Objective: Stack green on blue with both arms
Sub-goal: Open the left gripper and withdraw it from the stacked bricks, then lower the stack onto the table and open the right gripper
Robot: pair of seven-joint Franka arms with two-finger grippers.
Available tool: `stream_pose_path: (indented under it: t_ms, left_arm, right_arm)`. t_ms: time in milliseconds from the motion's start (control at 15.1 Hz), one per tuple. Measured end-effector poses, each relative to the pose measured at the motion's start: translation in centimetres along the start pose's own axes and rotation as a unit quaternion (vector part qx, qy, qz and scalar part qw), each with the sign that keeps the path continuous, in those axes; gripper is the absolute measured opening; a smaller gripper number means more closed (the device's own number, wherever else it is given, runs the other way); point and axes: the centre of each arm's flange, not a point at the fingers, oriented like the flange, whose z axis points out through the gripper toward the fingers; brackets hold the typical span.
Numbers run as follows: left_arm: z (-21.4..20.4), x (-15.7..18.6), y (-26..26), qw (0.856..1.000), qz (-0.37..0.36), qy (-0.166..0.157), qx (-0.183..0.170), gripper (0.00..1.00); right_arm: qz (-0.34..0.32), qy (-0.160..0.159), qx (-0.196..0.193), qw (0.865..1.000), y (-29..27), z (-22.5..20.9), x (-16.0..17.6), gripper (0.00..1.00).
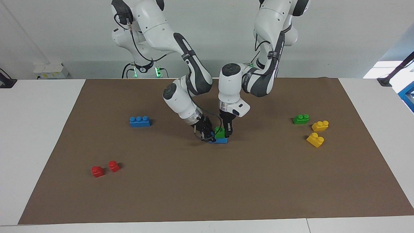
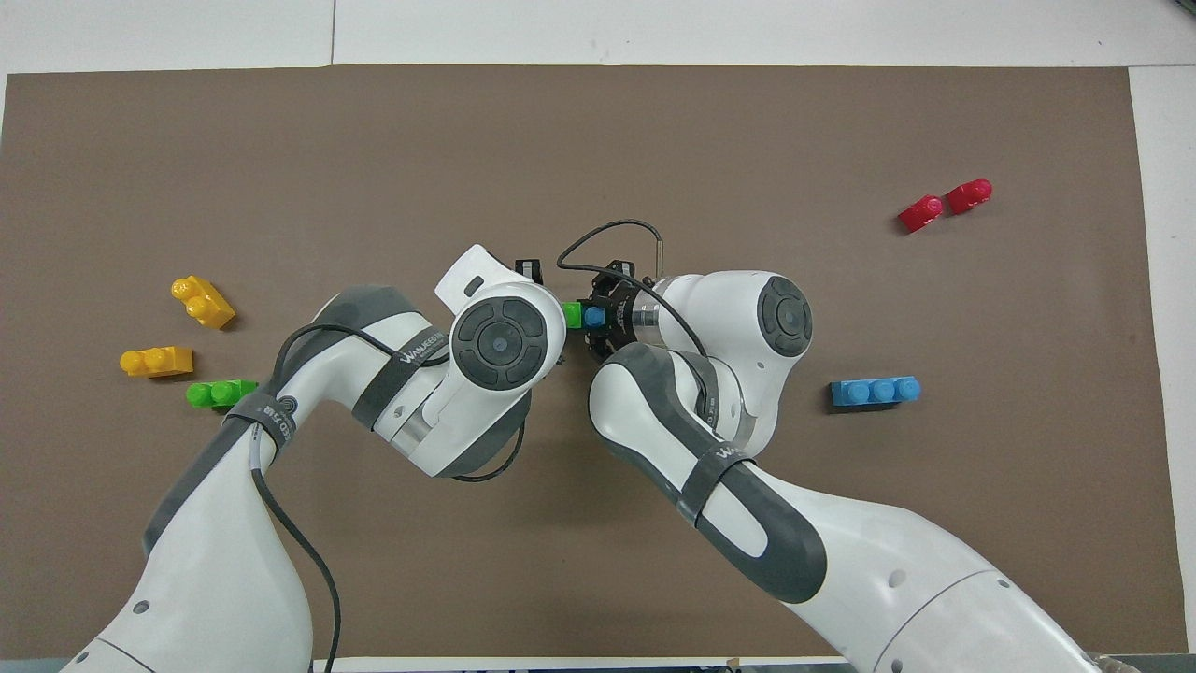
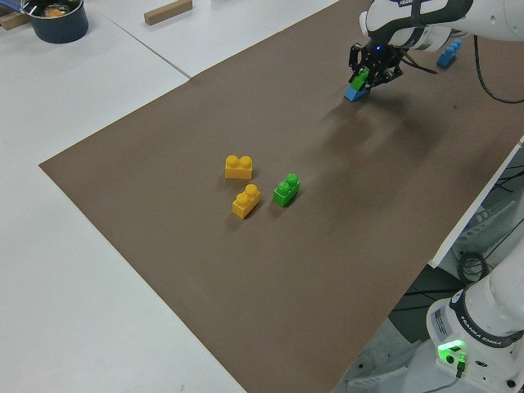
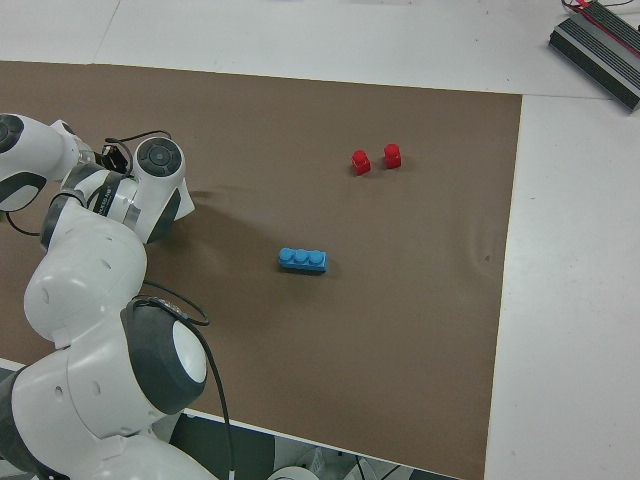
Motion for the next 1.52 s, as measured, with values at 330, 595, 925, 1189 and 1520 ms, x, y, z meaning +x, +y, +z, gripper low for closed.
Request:
stream_pose_path:
  t_ms: [330,595,925,1189,1520]
  left_arm:
    - [0.1,0.0,-0.2,1.0,0.009,0.006,-0.003,0.39]
    - [0.5,0.7,-0.2,1.0,0.023,0.017,0.001,0.8]
    - [-2.9,5.1,2.1,0.998,0.037,0.042,0.0,1.0]
    - [-7.2,10.8,4.8,0.997,0.053,0.055,-0.004,1.0]
    - [-13.6,20.5,7.3,0.982,0.184,0.016,0.038,1.0]
  right_arm:
    - [0.0,0.0,0.0,1.0,0.0,0.0,0.0,0.34]
    - [0.001,0.0,0.0,1.0,0.0,0.0,0.0,0.34]
    - [0.006,0.004,0.0,1.0,-0.1,0.4,0.6,0.68]
    - [0.012,0.004,0.005,1.0,-0.5,0.1,0.7,0.81]
    - [0.034,-0.002,-0.006,0.999,-2.5,-1.6,2.8,0.89]
